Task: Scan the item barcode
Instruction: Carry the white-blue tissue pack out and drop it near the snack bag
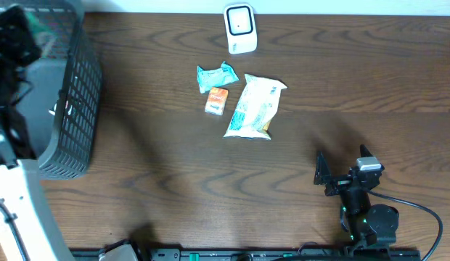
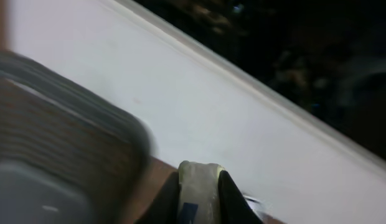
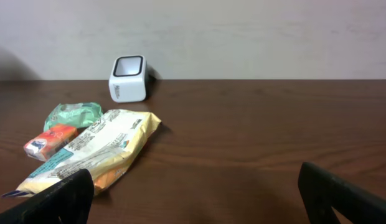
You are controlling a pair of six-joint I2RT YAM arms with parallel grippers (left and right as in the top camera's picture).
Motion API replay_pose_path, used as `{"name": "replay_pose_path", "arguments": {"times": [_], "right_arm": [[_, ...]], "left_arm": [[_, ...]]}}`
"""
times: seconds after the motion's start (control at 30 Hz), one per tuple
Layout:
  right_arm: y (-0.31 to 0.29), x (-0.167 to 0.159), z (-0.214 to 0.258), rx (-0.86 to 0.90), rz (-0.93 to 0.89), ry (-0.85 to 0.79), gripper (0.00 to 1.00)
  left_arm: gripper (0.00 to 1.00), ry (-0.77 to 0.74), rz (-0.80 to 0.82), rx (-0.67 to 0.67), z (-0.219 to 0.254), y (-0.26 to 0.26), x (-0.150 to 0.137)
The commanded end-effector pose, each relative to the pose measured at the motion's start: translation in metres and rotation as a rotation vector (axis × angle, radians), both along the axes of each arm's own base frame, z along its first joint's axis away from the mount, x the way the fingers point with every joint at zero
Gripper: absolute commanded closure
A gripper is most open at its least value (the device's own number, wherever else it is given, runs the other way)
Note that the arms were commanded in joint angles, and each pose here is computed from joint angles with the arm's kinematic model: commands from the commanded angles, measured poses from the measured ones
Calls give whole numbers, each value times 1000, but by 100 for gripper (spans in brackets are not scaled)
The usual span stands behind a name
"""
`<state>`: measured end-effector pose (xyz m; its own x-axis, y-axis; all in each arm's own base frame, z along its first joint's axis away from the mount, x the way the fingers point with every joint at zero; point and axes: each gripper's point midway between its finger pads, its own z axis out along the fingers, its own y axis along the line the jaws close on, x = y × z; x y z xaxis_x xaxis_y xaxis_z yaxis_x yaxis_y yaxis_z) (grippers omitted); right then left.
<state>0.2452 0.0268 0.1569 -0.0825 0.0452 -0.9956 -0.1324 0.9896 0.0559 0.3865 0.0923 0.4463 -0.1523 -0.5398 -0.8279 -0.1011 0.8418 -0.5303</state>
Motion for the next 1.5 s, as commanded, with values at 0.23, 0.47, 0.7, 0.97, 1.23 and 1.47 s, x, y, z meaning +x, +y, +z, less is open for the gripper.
{"name": "replay_pose_path", "arguments": {"times": [0.23,0.47,0.7,0.97,1.23,1.47], "right_arm": [[1,0,-1,13,4,5,1],[1,0,-1,13,4,5,1],[1,0,-1,13,4,5,1],[1,0,-1,13,4,5,1],[1,0,-1,13,4,5,1],[1,0,-1,13,4,5,1]], "left_arm": [[92,231,-377,-89,-83,-149,58],[92,541,-505,-107,-192,-214,72],[85,717,-614,-77,-280,-272,78],[66,735,-727,29,-325,-307,80],[37,777,-755,59,-353,-313,78],[36,639,-725,58,-298,-297,92]]}}
